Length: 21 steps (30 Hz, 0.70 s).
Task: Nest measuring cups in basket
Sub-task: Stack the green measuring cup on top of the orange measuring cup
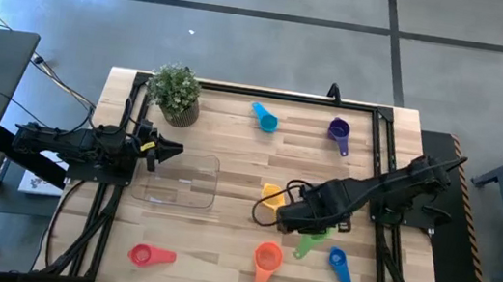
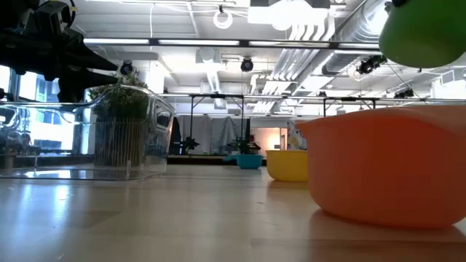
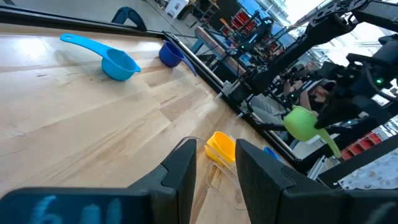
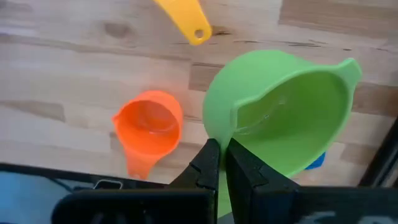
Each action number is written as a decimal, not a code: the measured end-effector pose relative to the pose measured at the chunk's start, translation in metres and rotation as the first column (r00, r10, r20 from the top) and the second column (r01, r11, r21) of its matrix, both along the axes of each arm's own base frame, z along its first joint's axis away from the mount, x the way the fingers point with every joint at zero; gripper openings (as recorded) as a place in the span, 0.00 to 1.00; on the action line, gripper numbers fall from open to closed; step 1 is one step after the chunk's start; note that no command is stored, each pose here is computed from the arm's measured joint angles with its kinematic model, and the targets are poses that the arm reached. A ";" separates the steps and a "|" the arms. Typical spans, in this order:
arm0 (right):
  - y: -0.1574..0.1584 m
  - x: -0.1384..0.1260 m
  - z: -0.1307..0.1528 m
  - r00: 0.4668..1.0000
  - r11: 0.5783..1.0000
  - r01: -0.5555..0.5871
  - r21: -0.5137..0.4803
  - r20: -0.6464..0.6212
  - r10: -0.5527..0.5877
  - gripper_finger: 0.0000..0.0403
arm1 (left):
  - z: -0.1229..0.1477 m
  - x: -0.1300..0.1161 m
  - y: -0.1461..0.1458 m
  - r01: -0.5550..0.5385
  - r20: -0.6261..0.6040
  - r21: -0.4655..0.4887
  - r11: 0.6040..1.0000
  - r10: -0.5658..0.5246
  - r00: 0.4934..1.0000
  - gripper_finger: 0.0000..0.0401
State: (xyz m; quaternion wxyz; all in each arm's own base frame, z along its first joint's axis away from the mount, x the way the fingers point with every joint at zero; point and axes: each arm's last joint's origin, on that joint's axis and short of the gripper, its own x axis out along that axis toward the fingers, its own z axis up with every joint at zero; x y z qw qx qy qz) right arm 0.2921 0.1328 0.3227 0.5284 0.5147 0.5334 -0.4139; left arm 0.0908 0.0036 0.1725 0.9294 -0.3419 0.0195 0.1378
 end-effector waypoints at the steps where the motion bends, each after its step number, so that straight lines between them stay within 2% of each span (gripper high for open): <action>1: 0.002 0.001 0.001 1.000 1.000 -0.004 -0.002 0.018 0.004 0.01 | 0.000 0.000 0.000 0.000 0.000 -0.002 1.000 0.000 1.000 0.26; 11: 0.021 0.033 -0.011 0.957 0.988 -0.153 -0.019 0.245 0.153 0.01 | 0.000 0.000 0.000 -0.003 0.006 -0.026 1.000 0.003 1.000 0.26; 18: 0.023 0.042 -0.011 0.928 0.986 -0.158 -0.059 0.331 0.169 0.00 | 0.000 0.000 0.000 -0.003 0.007 -0.027 1.000 0.003 1.000 0.26; 21: 0.024 0.045 -0.002 0.916 0.987 -0.147 -0.068 0.368 0.161 0.00 | 0.000 0.000 0.000 -0.003 0.007 -0.027 1.000 0.003 1.000 0.26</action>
